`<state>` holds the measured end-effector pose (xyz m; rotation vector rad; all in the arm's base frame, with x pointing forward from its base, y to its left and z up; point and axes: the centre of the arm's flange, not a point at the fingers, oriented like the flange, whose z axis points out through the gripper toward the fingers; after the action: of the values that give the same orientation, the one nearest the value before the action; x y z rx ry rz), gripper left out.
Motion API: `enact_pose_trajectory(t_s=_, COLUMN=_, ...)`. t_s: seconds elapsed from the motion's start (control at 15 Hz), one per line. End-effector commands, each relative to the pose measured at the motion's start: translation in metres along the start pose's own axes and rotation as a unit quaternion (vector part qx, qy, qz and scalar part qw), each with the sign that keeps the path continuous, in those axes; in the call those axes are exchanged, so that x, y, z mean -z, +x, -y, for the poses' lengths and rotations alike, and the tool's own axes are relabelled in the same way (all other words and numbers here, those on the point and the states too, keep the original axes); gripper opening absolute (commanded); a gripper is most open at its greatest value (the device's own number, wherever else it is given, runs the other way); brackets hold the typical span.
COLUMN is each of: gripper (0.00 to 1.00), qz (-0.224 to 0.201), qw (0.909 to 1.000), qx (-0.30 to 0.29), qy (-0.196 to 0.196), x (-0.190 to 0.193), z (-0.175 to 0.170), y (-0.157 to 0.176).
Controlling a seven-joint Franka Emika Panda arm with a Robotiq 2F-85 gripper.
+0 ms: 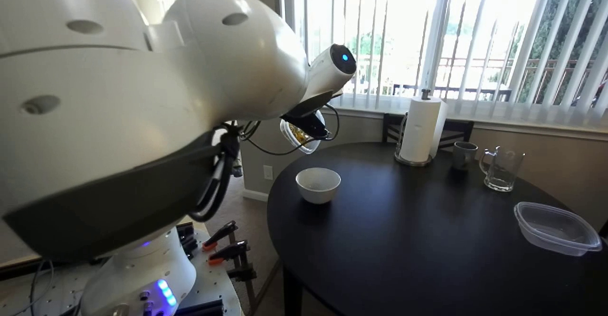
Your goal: Pour the contents from the clear bowl into the white bowl.
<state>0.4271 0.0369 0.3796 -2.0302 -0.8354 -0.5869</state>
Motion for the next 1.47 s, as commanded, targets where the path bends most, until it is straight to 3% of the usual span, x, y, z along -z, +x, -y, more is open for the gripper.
enact_pose_trajectory(t_s=0.0, gripper=0.06, qz=0.004, qw=0.9986, qx=-0.011, qy=0.051, x=-0.016, z=-0.035, y=0.006)
enact_pose_trajectory(t_s=0.33, gripper=0.06, qz=0.006, qw=0.9948, qx=-0.035, qy=0.095, x=-0.039, z=-0.07, y=-0.001)
enact_pose_trajectory(t_s=0.93, gripper=0.06, qz=-0.029, qw=0.9903, qx=-0.074, qy=0.114, x=-0.02, z=-0.091, y=-0.008)
enact_pose_trajectory(t_s=1.4, gripper=0.06, qz=-0.052, qw=0.9807, qx=-0.107, qy=0.155, x=-0.012, z=-0.111, y=-0.021)
